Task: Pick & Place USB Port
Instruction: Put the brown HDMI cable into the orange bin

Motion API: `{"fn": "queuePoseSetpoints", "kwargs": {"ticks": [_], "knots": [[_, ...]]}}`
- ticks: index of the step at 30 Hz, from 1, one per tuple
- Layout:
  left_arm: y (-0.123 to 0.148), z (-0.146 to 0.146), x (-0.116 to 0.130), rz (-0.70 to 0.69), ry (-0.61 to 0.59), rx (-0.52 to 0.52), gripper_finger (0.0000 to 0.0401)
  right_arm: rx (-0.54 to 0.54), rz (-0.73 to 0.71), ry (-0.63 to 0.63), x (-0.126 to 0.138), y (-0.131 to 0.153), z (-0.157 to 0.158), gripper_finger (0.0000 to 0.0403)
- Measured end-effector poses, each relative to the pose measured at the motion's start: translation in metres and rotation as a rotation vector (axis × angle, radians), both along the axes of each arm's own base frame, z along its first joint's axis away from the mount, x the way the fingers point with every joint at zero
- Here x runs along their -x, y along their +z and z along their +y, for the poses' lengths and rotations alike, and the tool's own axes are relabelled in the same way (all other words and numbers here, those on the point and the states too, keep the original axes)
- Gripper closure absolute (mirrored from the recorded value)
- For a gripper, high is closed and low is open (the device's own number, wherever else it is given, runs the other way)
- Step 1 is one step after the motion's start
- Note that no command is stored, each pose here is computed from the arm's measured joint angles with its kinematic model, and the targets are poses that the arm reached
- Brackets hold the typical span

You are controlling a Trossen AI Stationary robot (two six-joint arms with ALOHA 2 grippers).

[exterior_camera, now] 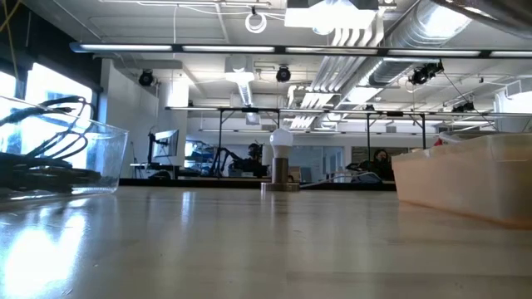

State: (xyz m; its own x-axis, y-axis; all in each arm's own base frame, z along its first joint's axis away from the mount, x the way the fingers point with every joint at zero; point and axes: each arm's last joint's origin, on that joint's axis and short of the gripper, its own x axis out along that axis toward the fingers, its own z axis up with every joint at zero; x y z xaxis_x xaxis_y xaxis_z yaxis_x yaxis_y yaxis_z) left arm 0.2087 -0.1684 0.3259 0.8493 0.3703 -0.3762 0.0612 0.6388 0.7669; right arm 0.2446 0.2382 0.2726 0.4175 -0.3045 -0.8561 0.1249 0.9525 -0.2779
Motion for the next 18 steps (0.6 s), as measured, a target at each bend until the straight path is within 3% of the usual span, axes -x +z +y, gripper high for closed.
{"fn": "queuePoseSetpoints", "kwargs": {"ticks": [8,13,18], "knots": [[0.000,0.000,0.000,0.002,-0.001,0.000,0.0273,0.164,0.081,-0.338,0.009,-0.010,-0.038,0.0395],[-0.001,0.000,0.000,0.010,-0.009,0.026,0.0273,0.139,0.200,-0.452,0.006,-0.034,-0.056,0.0395],[-0.002,0.000,0.001,0.012,-0.005,0.051,0.0273,0.077,0.299,-0.487,0.003,-0.058,-0.069,0.0395]]}}
